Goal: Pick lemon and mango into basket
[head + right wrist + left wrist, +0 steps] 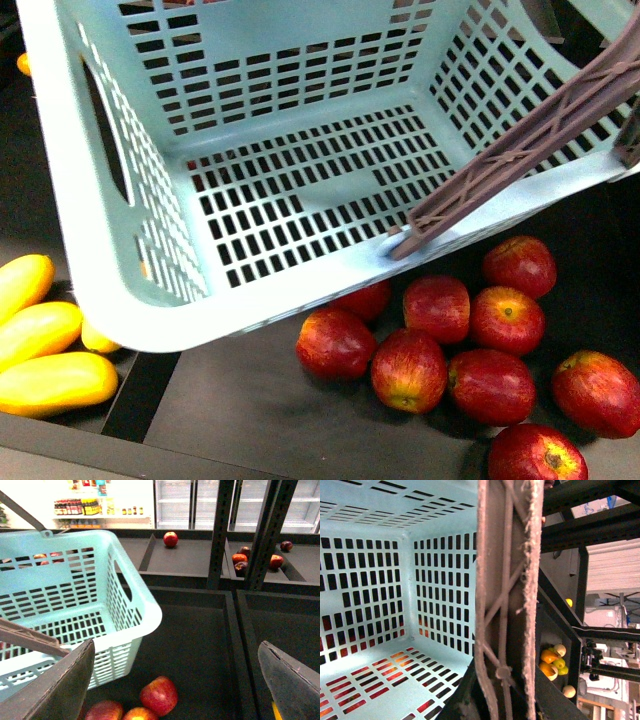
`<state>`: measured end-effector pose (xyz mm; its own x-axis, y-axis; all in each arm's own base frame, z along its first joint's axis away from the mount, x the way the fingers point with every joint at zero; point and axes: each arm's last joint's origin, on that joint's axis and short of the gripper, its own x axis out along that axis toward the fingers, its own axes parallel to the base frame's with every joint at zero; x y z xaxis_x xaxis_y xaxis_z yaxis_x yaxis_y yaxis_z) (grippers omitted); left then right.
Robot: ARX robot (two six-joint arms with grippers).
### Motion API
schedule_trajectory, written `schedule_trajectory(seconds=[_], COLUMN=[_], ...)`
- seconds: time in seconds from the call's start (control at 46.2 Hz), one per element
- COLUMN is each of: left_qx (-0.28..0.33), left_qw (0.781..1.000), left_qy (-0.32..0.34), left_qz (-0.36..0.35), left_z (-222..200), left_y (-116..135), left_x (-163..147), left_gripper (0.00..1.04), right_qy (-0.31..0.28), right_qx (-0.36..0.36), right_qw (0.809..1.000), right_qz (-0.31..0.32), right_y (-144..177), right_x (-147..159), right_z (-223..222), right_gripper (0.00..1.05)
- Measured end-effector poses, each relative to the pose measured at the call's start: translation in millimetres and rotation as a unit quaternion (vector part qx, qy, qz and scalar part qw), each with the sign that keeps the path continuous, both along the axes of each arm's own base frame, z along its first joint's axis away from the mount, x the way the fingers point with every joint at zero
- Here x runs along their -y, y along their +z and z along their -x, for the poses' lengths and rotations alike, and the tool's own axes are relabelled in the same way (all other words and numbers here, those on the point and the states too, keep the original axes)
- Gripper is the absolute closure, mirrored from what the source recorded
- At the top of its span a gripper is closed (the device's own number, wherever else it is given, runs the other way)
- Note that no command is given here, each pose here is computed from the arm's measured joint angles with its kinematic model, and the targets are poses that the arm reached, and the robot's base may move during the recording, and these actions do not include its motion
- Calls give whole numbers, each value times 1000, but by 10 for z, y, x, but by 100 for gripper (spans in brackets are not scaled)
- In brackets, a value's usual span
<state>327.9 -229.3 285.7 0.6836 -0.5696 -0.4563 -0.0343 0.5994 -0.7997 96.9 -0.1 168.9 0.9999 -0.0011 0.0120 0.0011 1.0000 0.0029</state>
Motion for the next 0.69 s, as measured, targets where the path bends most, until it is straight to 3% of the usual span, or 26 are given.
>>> schedule_trajectory(seconds=[0.346, 0.692], left_qx=[16, 20], left_qw=[995, 996], left_qy=[-90, -81], left_qz=[34, 28], left_z=[200, 181], left_y=[118, 116], left_x=[449, 430], left_gripper=[98, 98], right_qy=[0, 0], right_qx=[0, 0], right_qw=[1000, 1000], right_qz=[0, 0], right_y=[0, 0], right_x=[0, 0], right_z=[0, 0], right_gripper=[9, 9])
